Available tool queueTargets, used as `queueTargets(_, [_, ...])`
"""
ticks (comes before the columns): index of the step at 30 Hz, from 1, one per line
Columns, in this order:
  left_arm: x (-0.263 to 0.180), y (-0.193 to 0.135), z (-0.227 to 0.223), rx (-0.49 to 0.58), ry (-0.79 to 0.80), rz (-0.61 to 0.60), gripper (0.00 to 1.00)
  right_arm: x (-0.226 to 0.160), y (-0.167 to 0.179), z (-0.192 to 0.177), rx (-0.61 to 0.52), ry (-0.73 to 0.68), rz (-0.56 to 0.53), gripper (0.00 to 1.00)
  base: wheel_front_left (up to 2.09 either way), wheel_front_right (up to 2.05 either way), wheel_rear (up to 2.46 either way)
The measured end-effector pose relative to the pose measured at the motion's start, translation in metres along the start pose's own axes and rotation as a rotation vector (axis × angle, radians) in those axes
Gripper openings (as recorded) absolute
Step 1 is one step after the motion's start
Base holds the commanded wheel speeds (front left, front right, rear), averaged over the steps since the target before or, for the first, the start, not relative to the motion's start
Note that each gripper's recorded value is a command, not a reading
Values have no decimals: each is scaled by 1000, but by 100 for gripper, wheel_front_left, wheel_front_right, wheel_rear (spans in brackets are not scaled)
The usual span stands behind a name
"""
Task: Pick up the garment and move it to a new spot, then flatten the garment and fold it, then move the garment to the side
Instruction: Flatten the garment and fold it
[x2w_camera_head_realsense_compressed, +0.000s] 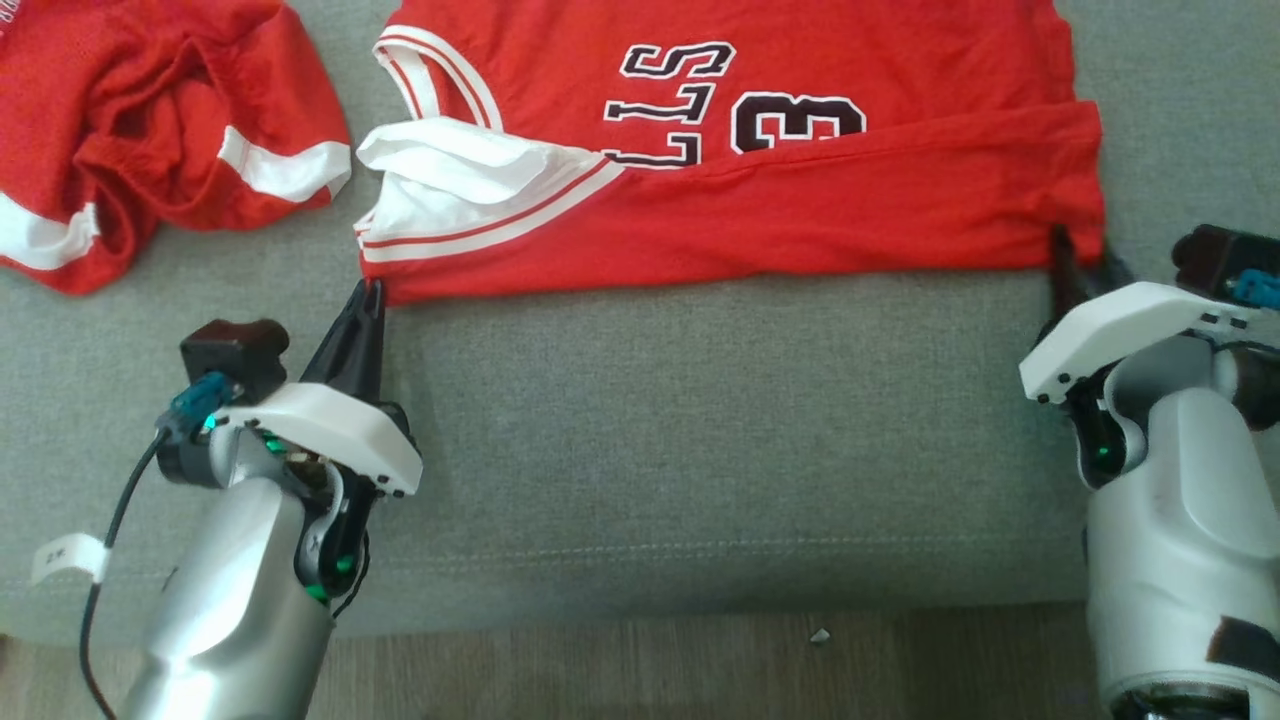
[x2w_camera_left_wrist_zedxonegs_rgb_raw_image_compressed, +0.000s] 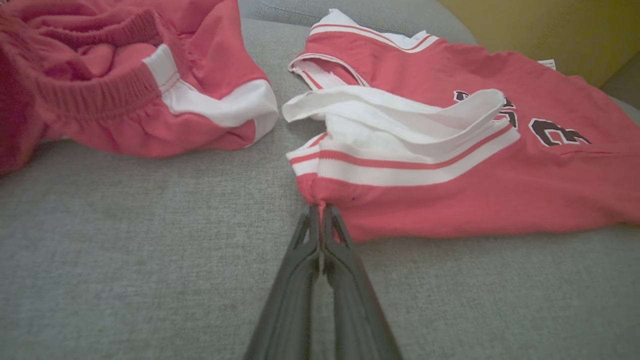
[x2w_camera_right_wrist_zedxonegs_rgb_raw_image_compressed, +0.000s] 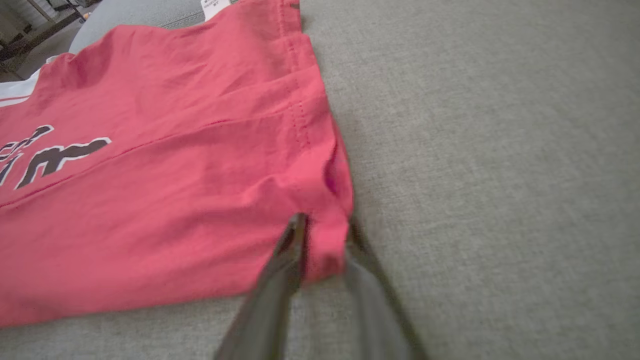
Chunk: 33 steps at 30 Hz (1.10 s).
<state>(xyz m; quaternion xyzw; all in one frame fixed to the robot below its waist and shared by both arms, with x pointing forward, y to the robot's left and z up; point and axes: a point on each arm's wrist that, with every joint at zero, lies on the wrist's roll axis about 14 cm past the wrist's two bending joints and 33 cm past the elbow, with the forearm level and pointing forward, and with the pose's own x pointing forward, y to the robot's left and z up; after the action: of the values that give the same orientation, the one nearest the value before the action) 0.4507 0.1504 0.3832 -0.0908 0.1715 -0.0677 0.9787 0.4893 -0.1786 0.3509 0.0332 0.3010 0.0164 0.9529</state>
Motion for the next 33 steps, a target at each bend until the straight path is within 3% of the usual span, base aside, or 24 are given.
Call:
queueTargets(10, [-13,-7,17,-3,-45,-33,0,-12,-6,6,-7,-41,11,0,0,0,0])
queueTargets(17, [-45,-11,-4,-30,57,-71,0,-45,-30,-19,-36,6,2,0,0,0,0])
queueTargets(29, [-85,-22,-35,-36,217,-85,0,-77,-37,-50,-28,136,-4,0,0,0,0])
queueTargets(30, [-86,-23,-36,-35,222,-84,0,-78,-38,-52,-24,147,-6,36,0,0,0])
queueTargets(31, [-86,-21,-36,-34,221,-75,50,-79,-39,-52,-19,153,-10,100,0,0,0])
queueTargets(32, [-87,-21,-36,-29,224,-71,100,-80,-40,-50,-9,149,-16,100,0,0,0])
queueTargets(33, [-87,-21,-36,-25,231,-72,100,-82,-41,-50,-4,149,-22,100,0,0,0])
